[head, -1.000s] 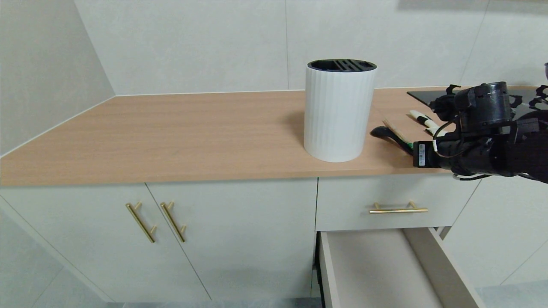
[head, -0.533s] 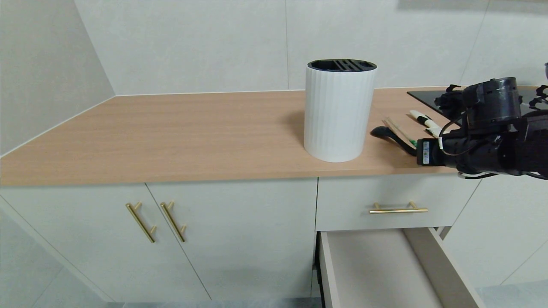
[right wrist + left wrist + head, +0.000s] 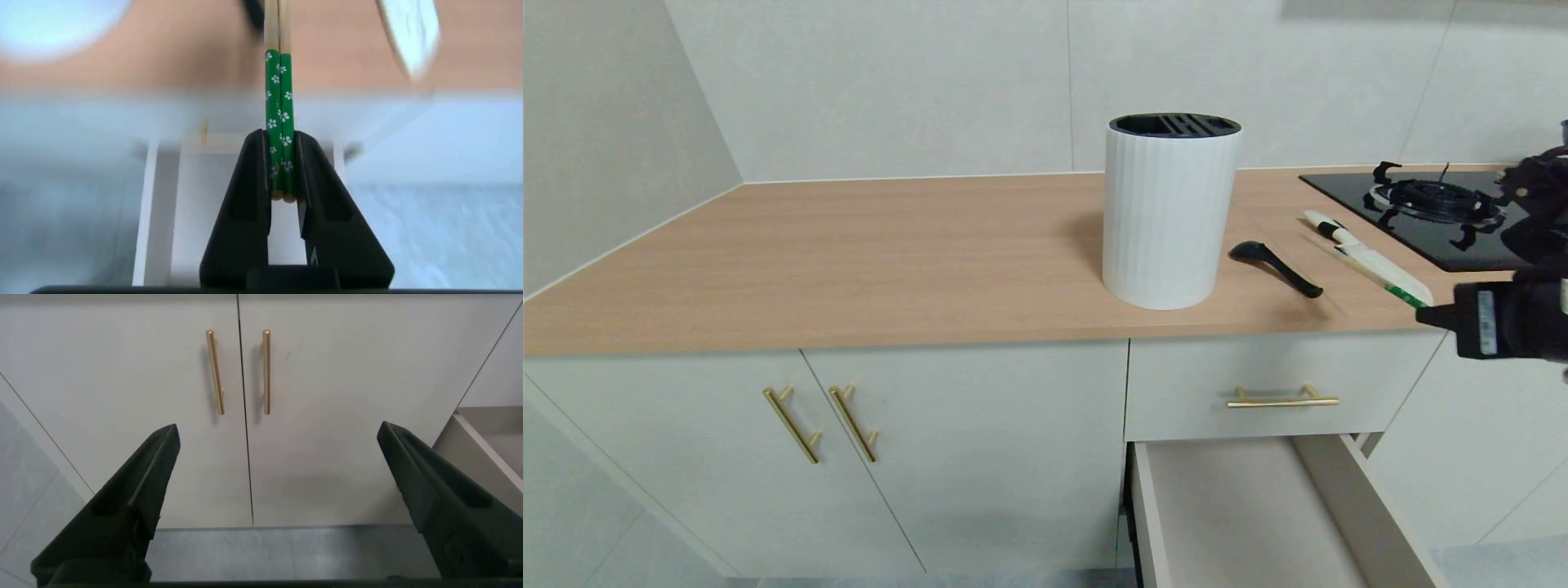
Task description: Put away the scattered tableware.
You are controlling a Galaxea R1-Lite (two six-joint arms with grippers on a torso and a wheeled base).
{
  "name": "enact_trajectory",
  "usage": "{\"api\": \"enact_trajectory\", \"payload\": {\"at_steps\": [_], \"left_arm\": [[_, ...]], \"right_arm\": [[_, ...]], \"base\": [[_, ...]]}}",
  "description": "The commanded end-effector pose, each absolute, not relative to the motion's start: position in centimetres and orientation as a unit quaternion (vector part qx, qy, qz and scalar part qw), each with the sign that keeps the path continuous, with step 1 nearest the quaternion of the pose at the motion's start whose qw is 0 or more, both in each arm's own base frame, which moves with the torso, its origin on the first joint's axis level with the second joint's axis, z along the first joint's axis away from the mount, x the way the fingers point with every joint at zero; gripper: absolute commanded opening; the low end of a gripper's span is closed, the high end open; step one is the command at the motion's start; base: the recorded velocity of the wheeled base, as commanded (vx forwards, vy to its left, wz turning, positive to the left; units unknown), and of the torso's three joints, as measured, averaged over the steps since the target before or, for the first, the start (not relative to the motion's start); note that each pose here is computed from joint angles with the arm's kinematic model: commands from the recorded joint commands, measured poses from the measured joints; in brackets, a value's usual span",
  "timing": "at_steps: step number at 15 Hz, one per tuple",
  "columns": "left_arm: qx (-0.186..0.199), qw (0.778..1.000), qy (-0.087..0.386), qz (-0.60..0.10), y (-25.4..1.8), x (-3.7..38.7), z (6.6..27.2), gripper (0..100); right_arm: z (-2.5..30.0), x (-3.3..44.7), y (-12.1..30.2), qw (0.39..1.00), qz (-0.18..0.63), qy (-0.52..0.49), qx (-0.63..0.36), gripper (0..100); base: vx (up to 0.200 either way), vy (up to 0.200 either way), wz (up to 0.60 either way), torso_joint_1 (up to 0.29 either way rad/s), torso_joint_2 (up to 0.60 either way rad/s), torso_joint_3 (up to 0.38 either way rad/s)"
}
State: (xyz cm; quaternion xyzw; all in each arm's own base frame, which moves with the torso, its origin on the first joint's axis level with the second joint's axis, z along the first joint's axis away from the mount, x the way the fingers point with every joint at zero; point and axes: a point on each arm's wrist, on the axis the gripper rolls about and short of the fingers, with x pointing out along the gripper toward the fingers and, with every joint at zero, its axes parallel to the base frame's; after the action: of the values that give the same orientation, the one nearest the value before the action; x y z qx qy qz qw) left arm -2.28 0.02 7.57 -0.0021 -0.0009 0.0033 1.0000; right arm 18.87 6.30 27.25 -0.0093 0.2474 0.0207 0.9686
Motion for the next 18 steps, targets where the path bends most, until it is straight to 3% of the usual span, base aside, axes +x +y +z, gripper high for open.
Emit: {"api": "enact_trajectory", "payload": {"at_steps": [1, 3, 7, 14, 18], "left_arm": [[-0.002, 1.0, 0.0, 0.004, 0.0, -2.3, 7.6, 100], [-0.002, 1.0, 0.0, 0.004, 0.0, -2.3, 7.6, 100], [-0.002, 1.0, 0.0, 0.004, 0.0, -2.3, 7.6, 100], [-0.002, 1.0, 0.0, 0.003, 0.0, -2.3, 7.6, 100], [-0.002, 1.0, 0.0, 0.004, 0.0, -2.3, 7.6, 100]], "right_arm": [[28.0, 12.3, 4.9, 0.97, 0.077, 0.232, -0.002, 0], [28.0, 10.8, 4.5, 0.963, 0.138, 0.233, 0.011, 0], [26.5, 9.8, 4.2, 0.952, 0.169, 0.251, -0.048, 0], [25.7, 9.0, 4.9, 0.928, 0.261, 0.261, -0.053, 0], [24.9, 9.3, 5.2, 0.919, 0.272, 0.278, -0.061, 0]], "base": [[0.0, 0.0, 0.0, 0.0, 0.0, 0.0], [0.0, 0.0, 0.0, 0.0, 0.0, 0.0], [0.0, 0.0, 0.0, 0.0, 0.0, 0.0], [0.0, 0.0, 0.0, 0.0, 0.0, 0.0], [0.0, 0.0, 0.0, 0.0, 0.0, 0.0]]}}
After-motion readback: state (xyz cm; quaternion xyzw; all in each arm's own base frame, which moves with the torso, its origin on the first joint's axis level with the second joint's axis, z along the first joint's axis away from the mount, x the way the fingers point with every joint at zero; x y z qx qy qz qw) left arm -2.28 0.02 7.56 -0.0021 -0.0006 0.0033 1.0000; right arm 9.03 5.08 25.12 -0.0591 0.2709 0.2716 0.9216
